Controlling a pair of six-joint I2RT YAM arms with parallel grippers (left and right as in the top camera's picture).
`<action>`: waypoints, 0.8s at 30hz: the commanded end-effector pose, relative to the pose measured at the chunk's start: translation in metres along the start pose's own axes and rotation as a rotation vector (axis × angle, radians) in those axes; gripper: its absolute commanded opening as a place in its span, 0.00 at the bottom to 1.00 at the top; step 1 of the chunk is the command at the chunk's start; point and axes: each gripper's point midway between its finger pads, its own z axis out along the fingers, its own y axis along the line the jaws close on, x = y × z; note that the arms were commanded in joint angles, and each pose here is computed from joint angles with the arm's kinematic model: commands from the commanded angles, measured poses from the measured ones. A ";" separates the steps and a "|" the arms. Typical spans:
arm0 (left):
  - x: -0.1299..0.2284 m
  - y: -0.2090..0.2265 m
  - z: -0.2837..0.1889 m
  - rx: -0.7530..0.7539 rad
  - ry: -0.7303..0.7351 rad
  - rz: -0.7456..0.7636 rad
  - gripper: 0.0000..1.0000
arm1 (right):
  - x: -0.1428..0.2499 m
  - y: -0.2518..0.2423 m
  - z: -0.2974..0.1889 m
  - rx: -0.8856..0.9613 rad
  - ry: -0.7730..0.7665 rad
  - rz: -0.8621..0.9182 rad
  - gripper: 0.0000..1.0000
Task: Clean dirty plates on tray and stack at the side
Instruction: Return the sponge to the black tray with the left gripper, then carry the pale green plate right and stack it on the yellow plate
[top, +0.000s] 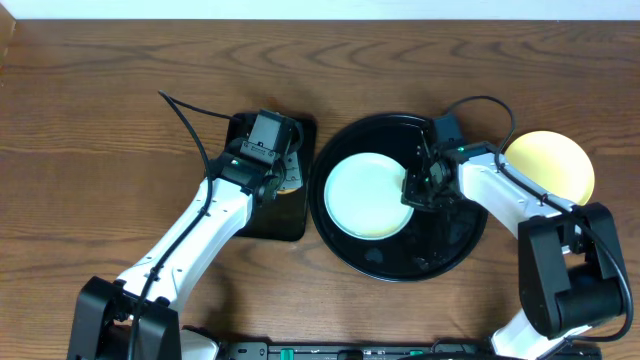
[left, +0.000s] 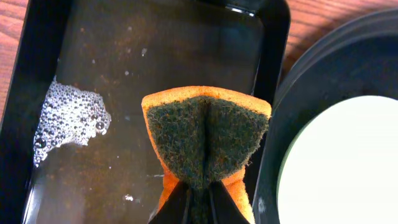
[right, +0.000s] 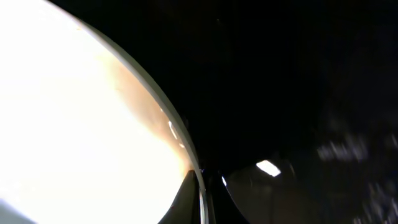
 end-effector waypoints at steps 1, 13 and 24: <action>0.001 0.004 0.000 -0.017 0.001 -0.003 0.08 | -0.007 -0.005 0.001 0.003 -0.024 -0.002 0.01; 0.001 0.004 0.000 -0.017 0.001 -0.003 0.08 | -0.060 0.002 -0.085 -0.057 -0.353 -0.195 0.01; 0.001 0.004 0.000 -0.017 0.001 -0.003 0.08 | -0.072 -0.003 -0.126 0.052 -0.502 -0.368 0.01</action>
